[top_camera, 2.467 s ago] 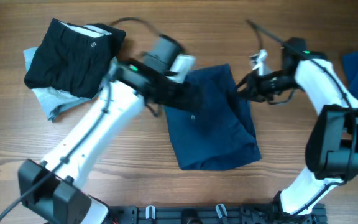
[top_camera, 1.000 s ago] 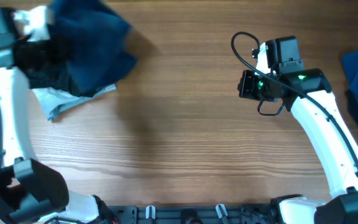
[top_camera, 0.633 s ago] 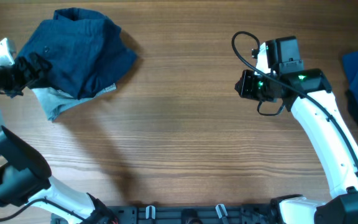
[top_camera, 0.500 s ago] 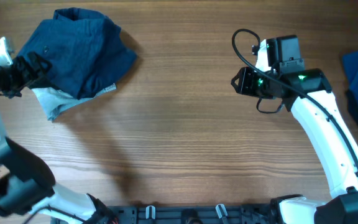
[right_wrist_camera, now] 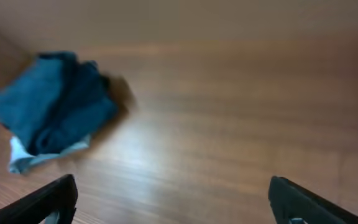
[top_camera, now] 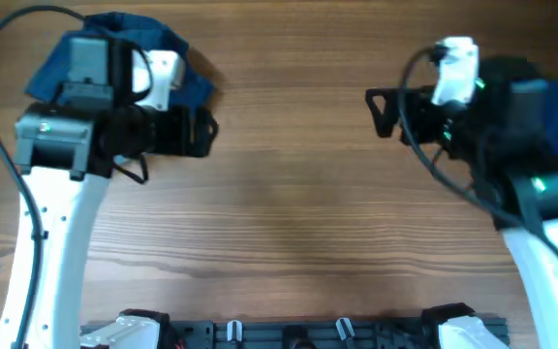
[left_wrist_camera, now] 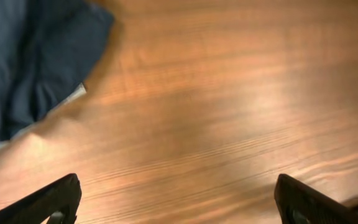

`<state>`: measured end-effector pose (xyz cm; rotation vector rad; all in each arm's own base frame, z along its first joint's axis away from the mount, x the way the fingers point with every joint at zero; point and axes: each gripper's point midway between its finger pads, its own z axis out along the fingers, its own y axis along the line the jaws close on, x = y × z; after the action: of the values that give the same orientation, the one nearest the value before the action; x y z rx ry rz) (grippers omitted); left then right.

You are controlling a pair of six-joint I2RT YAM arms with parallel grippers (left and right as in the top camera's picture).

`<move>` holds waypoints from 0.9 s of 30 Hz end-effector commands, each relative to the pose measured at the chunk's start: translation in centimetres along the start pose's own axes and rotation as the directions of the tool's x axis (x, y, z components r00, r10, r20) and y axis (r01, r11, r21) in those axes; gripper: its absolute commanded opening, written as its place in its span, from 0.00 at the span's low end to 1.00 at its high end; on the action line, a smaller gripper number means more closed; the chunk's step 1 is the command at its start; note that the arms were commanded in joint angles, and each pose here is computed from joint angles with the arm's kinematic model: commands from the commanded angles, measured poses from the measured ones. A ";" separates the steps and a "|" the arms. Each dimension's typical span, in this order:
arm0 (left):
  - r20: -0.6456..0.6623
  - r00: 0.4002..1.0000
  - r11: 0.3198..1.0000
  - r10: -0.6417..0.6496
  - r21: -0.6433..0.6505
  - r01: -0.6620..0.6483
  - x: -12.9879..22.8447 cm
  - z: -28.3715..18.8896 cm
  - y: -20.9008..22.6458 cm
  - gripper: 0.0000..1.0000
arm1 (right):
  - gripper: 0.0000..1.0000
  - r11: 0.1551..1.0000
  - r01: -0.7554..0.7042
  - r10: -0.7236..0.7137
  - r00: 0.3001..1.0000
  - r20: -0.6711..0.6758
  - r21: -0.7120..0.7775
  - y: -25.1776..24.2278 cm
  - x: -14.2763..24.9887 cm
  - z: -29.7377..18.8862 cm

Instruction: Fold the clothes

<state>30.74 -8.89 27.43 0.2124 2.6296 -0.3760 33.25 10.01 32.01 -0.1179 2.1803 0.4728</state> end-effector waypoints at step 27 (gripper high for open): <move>-0.020 1.000 0.999 0.002 -0.041 -0.003 0.6 0.2 -1.2 1.00 | 1.00 0.910 0.410 -0.401 0.826 0.396 0.067 4.1 0.3 -16.0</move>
<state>29.99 -10.06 27.02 0.2207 2.6591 -0.3267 22.04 8.12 43.16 -0.2057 1.7568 0.4482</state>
